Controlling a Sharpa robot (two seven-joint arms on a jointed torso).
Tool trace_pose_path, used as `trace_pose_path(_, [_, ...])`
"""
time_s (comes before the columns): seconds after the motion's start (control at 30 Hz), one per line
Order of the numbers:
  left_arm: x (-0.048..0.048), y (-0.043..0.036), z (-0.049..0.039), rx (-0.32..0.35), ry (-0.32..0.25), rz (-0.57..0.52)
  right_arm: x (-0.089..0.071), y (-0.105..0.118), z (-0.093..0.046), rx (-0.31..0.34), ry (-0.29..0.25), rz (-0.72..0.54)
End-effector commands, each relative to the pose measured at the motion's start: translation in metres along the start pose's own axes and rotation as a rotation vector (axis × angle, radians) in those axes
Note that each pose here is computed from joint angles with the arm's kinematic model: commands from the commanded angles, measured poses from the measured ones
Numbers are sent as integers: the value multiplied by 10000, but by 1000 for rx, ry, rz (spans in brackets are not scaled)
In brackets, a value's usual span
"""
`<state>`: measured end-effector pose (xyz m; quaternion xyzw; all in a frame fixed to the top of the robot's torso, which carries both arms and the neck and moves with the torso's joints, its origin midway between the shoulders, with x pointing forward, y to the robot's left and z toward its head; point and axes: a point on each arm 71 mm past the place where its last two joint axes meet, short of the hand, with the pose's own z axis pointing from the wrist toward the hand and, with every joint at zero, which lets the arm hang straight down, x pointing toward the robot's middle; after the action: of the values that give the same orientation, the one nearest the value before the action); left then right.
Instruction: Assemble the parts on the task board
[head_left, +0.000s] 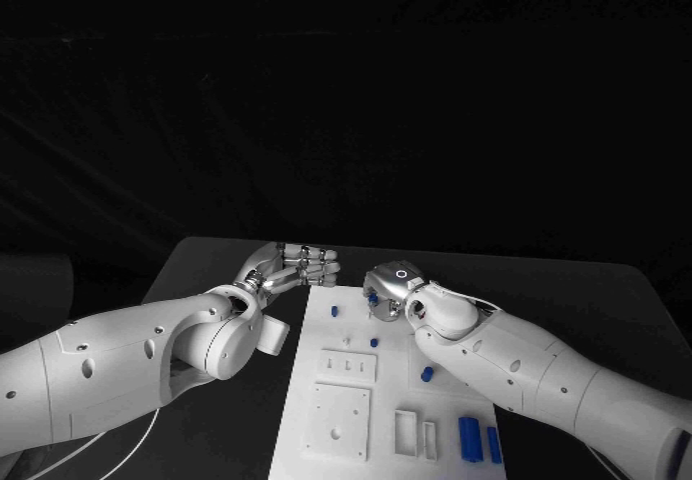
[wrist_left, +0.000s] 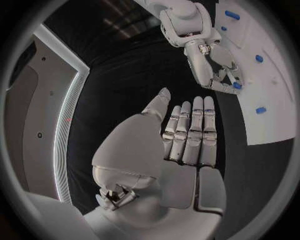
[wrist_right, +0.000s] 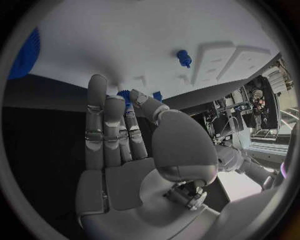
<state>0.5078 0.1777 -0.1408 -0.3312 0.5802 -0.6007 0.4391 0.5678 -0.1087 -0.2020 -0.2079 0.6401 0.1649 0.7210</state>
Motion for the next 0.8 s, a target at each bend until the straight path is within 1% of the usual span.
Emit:
trace_pose_path(0.03, [32,-25,8,11,21,-4,29,2,-4,-2,16,-17])
trace_pose_path(0.47, [29,-25,7,11,21,-4,54,-11,-3,1,40,-20])
trace_pose_path(0.8, [25,-28,7,10,21,-4,47,-27,-11,7,34,-21])
